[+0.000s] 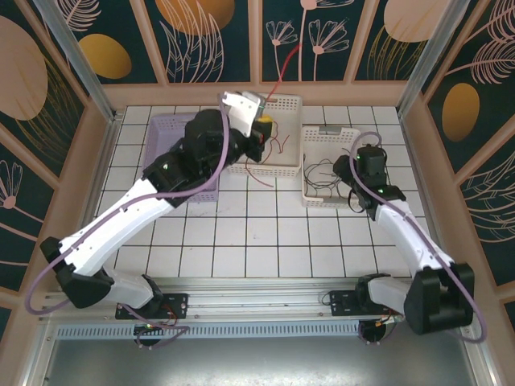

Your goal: Untangle the cables

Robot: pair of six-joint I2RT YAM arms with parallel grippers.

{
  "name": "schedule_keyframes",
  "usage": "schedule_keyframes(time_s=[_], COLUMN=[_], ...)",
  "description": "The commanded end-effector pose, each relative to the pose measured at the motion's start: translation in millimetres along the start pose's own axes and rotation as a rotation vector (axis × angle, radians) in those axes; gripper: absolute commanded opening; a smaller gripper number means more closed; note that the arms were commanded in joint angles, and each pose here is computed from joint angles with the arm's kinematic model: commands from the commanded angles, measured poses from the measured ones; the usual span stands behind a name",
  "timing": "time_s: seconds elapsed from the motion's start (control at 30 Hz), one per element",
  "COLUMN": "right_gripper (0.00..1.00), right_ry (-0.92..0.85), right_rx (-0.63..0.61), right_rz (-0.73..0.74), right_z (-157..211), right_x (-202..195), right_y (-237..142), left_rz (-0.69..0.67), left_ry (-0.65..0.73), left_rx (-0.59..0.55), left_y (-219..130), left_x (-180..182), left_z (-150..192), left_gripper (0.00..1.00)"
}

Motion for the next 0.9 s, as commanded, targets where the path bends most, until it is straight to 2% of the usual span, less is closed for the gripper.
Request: schedule_keyframes(time_s=[0.0,0.23,0.3,0.53,0.7,0.87], right_gripper=[0.62,0.69,0.70,0.71,0.72,0.73], right_ry=[-0.006,-0.032,-0.040,-0.064,-0.069,-0.079], right_rx=[-0.088,-0.203,-0.229,-0.281,-0.284,-0.253], right_rz=[-0.053,-0.162,-0.189,-0.280,-0.334,-0.355], right_z=[-10,-17,-16,-11,1,12], right_x=[3,5,5,2,-6,-12], right_y=[-33,-88,-102,-142,-159,-164], left_rz=[-0.022,-0.126,-0.148,-0.236,-0.247,-0.263], left_ry=[-0.001,-0.001,-0.025,-0.089,-0.116,-0.152], left_rx=[-0.085,-0.133,-0.127,-0.162,-0.075,0.020], left_y=[18,74,100,154,201,225], left_x=[17,52,66,106,116,122], left_z=[-24,-30,-13,39,89,142], left_gripper=[0.00,0.00,0.00,0.00,0.00,0.00])
Point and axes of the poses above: each hand's point on the last joint's axis, 136 mm out from that joint toward the fingers, its own y axis out along the fingers, its own x axis along the line the jaws close on, z = x × y, the point moved 8 cm from there along -y, back along the fingers, and after that the axes turned 3 degrees about y, right-handed, at the moved point
